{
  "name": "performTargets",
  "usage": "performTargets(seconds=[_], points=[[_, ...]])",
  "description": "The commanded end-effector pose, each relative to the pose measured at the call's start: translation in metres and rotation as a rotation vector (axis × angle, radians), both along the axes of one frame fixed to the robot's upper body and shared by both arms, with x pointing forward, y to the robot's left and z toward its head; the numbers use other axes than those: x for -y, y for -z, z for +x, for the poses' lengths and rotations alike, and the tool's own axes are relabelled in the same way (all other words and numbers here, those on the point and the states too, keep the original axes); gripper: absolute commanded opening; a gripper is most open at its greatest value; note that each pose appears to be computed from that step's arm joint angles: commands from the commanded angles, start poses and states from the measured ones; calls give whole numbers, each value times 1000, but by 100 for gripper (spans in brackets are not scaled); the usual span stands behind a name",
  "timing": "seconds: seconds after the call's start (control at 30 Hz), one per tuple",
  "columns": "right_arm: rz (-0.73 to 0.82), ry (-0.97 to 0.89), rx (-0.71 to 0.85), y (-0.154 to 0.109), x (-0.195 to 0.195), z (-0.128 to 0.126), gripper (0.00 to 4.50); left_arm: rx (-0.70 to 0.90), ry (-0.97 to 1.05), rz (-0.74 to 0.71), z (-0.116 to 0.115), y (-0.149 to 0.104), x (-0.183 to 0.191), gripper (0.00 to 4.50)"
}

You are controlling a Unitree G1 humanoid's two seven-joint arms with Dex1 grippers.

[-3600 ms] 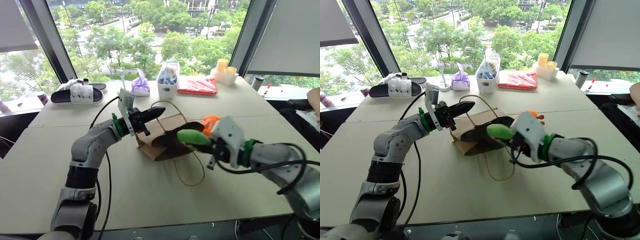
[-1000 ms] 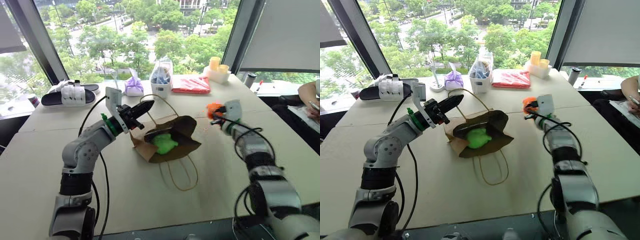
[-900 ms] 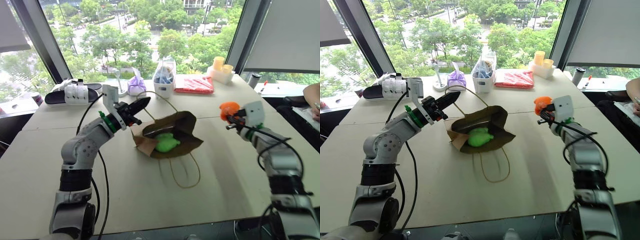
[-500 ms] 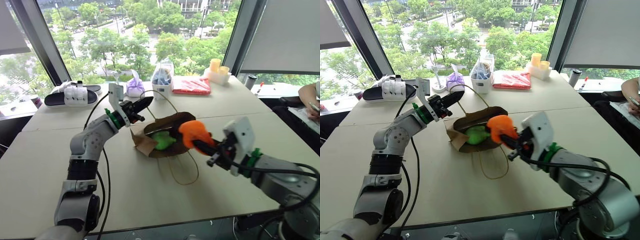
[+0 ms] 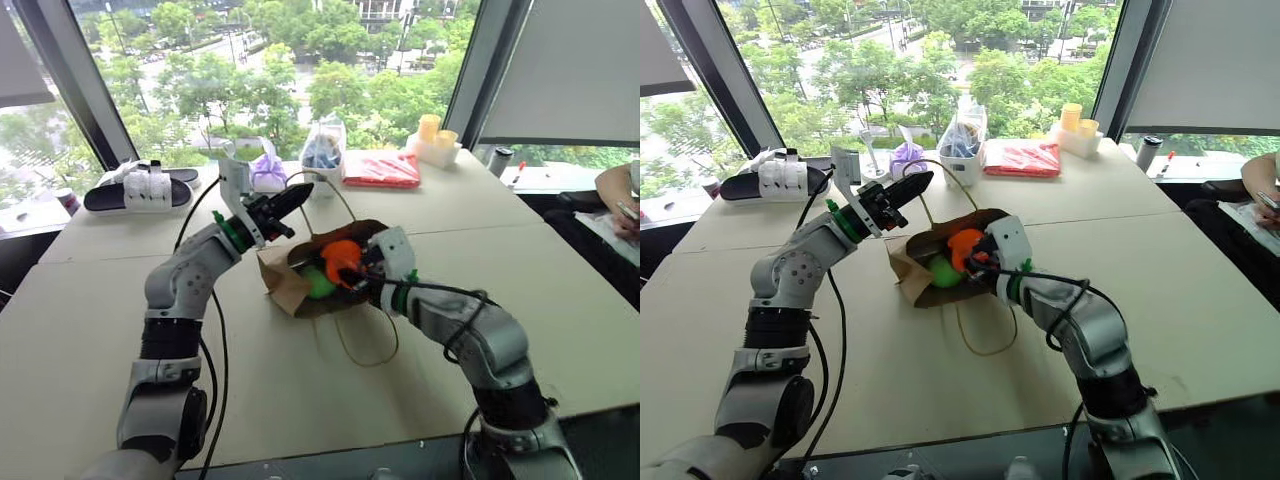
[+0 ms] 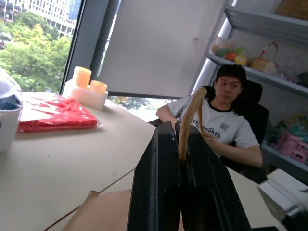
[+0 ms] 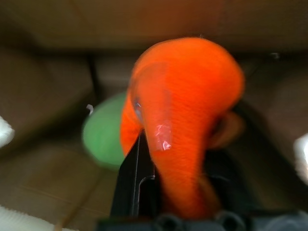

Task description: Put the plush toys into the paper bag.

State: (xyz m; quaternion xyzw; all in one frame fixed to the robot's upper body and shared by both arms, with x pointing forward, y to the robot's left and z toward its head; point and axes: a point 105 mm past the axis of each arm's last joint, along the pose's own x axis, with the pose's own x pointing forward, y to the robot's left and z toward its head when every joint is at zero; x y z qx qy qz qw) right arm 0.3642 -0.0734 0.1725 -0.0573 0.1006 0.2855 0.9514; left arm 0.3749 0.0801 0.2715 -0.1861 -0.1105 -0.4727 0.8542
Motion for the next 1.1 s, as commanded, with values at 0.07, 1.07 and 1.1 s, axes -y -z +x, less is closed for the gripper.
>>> performTargets(seconds=[0.07,1.07,1.1], points=[[8,2,102,-21,-9,28,291,59,29,-32,-13,-20,0,0],[-8,158,-136,27,90,-63,445,4,-108,-114,7,-18,-22,0],[-15,161,-134,31,90,-61,445,6,-106,-111,7,-18,-21,0]])
